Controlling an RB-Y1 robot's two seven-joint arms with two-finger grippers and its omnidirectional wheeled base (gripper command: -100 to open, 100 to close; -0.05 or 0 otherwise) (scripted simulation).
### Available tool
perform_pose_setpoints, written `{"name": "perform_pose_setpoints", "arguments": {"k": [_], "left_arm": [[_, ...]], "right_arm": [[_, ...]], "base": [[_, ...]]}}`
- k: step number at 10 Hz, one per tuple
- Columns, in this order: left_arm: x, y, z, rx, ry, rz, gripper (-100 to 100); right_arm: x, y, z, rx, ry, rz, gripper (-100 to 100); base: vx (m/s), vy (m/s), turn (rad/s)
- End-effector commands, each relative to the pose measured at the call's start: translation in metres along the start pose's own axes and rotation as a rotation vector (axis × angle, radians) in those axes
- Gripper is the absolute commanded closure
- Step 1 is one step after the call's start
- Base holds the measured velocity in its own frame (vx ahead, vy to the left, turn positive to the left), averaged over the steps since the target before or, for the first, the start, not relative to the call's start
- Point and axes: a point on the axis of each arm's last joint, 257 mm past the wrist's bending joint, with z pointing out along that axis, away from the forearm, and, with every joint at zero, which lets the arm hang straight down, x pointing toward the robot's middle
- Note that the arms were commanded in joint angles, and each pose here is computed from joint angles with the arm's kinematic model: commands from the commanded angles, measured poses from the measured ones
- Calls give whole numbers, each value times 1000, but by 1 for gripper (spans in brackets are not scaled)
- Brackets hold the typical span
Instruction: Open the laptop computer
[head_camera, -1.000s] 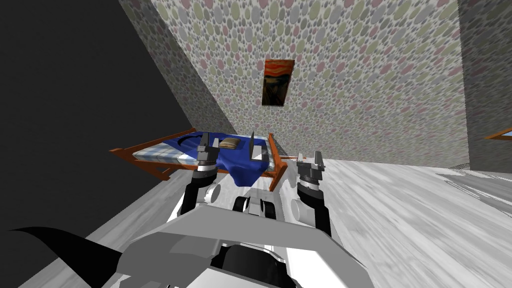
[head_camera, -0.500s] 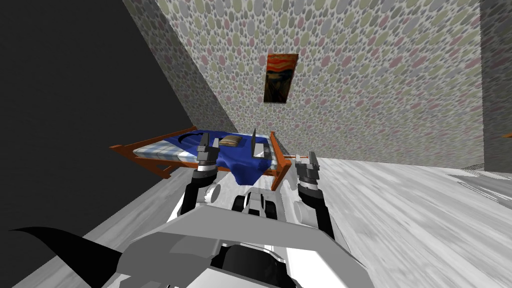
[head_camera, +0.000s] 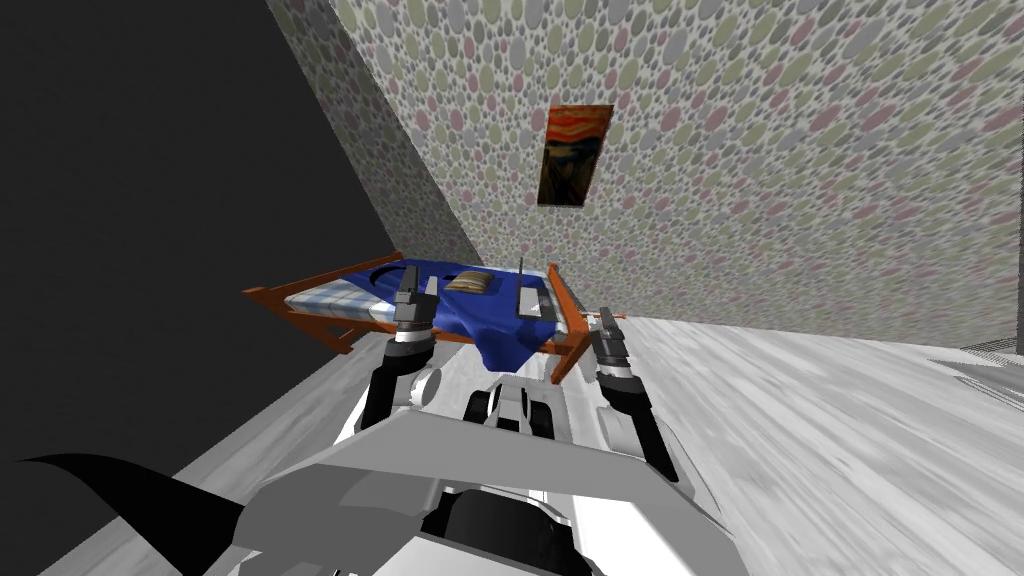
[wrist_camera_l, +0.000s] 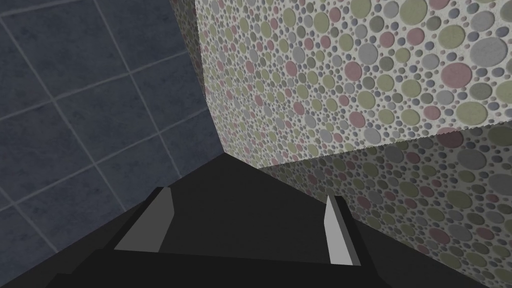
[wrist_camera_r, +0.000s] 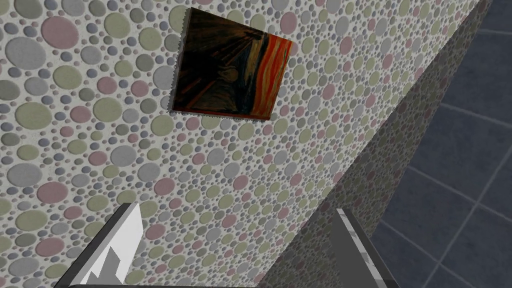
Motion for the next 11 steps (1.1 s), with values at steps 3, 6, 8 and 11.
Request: {"name": "perform_pose_setpoints", "arguments": {"k": [3,6,8,11], "left_arm": [[0,0,0,0,0,0,0],[0,0,0,0,0,0,0],[0,0,0,0,0,0,0],[0,0,0,0,0,0,0]], "right_arm": [[-5,-57,-6,136,120,-254,-100],[-20,-96,-14,227,199,-449,-100],[-36,-122,-21,289,251,-592,-100],[-74,-160,-30,385,325,-820,-100]], "base": [[-1,198,68],[14,209,71],[9,224,81],[-2,233,74]]}}
